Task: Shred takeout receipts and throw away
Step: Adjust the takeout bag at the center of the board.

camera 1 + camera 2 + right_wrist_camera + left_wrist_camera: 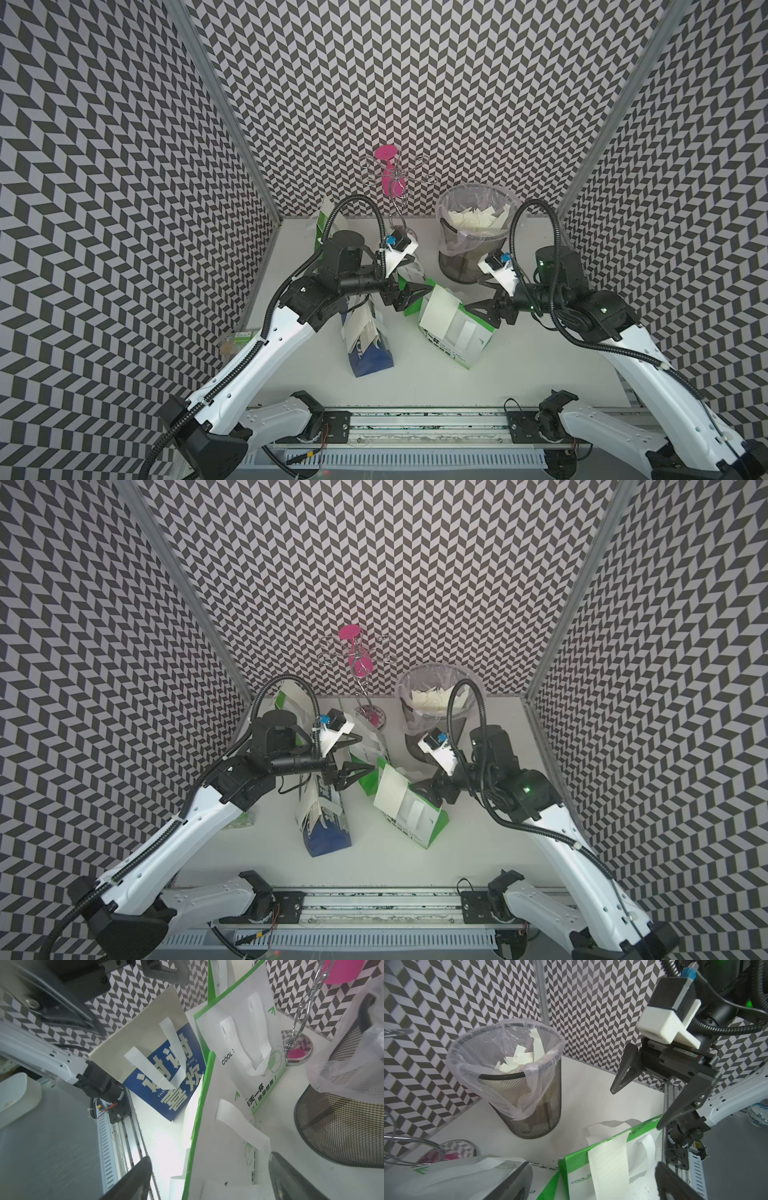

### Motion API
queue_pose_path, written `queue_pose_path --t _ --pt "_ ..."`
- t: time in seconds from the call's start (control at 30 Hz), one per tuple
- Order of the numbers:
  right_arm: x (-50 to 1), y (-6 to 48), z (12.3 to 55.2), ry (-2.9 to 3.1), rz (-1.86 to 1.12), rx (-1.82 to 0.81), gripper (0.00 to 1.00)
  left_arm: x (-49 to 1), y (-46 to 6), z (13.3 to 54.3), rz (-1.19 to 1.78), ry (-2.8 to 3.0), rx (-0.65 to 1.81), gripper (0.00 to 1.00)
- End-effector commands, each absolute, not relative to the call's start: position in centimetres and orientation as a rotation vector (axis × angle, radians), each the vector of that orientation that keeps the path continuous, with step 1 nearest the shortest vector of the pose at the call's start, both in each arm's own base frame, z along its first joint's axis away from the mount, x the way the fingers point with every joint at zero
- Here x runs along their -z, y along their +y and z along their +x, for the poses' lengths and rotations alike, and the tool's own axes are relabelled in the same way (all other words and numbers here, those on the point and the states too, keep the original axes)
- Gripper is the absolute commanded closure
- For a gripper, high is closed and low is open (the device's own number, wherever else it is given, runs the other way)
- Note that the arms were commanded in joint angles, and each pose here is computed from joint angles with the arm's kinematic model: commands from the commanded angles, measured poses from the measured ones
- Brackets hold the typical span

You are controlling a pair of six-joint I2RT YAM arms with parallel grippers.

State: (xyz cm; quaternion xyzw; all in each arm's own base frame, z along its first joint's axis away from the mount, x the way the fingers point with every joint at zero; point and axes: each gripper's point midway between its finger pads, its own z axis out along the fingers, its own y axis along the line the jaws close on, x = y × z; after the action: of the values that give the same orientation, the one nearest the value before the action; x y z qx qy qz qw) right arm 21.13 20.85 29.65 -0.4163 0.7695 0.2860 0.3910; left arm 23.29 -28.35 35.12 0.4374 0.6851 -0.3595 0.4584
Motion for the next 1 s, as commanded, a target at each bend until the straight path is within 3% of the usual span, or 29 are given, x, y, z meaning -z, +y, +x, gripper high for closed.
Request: queue_pose_path --t 0.0,0.4,0.57,0.97 --pt "-28.0 20.7 21.5 1.984 -1.094 -0.625 0.23 -33.3 -28.9 22.2 1.11 1.721 0.921 0.08" --pt "-26.1 21.4 21.7 2.023 -1.127 -0.638 0.74 -30.6 -30.4 20.9 1.163 1.707 1.046 0.14" --pt "-26.2 21.6 22.1 2.031 -1.103 -0.647 0.82 -29.8 -31.3 21.2 1.193 1.717 1.087 0.24" --pt "-26.1 21.5 22.3 2.049 -1.088 -0.636 0.91 -27.5 -32.9 23.7 1.244 1.766 1.034 0.33"
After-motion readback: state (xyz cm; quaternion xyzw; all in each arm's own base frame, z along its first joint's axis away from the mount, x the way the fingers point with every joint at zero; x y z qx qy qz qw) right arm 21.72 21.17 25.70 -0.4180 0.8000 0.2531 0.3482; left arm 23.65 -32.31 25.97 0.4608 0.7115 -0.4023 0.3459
